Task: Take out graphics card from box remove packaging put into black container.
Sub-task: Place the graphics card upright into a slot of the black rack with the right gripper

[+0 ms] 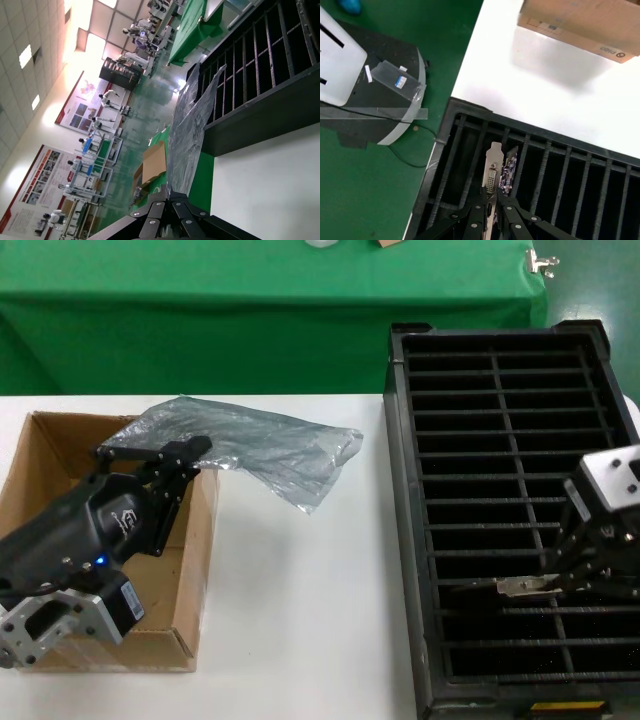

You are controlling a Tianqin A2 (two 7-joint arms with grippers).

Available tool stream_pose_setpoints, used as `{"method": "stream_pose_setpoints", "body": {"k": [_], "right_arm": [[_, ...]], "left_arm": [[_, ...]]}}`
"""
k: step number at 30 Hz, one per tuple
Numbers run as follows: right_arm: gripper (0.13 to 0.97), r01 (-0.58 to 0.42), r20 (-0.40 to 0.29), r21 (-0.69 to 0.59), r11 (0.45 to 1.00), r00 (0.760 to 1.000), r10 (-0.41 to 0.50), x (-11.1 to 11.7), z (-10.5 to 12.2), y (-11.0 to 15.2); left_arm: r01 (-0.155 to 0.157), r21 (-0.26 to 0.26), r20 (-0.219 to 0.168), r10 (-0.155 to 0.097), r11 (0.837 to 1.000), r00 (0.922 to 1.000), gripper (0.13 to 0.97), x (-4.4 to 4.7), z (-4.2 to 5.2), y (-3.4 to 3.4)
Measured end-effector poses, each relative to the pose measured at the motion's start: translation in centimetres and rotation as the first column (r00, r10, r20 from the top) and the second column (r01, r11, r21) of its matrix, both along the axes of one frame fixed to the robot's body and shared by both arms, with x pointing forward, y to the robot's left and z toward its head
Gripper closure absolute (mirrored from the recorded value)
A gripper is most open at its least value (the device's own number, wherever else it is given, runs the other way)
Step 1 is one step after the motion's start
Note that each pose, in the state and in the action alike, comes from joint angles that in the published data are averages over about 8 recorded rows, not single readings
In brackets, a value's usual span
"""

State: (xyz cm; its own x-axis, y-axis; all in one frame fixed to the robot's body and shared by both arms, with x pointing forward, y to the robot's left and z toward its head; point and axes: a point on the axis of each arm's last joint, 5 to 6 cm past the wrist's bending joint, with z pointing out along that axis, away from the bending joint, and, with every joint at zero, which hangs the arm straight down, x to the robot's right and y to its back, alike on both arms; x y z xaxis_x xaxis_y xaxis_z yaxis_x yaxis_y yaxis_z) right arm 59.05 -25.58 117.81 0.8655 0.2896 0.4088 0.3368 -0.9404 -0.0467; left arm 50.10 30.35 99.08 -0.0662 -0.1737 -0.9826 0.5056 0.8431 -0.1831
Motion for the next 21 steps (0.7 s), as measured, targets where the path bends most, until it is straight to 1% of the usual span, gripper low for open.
{"method": "stream_pose_setpoints", "body": {"k": [6, 10, 16, 21], "right_arm": [[0.935, 0.012, 0.001, 0.009, 1.000, 1.000, -0.012, 0.3, 0.4, -0.1], [0.935, 0.010, 0.011, 0.013, 1.000, 1.000, -0.010, -0.1, 0.8, -0.4], [0.935, -0.007, 0.019, 0.045, 0.999, 1.000, 0.007, -2.1, 2.0, -0.4], [0.935, -0.015, 0.000, 0.083, 0.996, 1.000, 0.015, -4.3, 2.4, -0.6]], "left_arm": [[0.000, 0.000, 0.000, 0.000, 1.000, 1.0000, 0.958, 0.00, 0.00, 0.00], [0.000, 0.000, 0.000, 0.000, 1.000, 1.0000, 0.958, 0.00, 0.00, 0.00], [0.000, 0.000, 0.000, 0.000, 1.000, 1.0000, 0.958, 0.00, 0.00, 0.00], [0.000, 0.000, 0.000, 0.000, 1.000, 1.0000, 0.958, 0.00, 0.00, 0.00]]}}
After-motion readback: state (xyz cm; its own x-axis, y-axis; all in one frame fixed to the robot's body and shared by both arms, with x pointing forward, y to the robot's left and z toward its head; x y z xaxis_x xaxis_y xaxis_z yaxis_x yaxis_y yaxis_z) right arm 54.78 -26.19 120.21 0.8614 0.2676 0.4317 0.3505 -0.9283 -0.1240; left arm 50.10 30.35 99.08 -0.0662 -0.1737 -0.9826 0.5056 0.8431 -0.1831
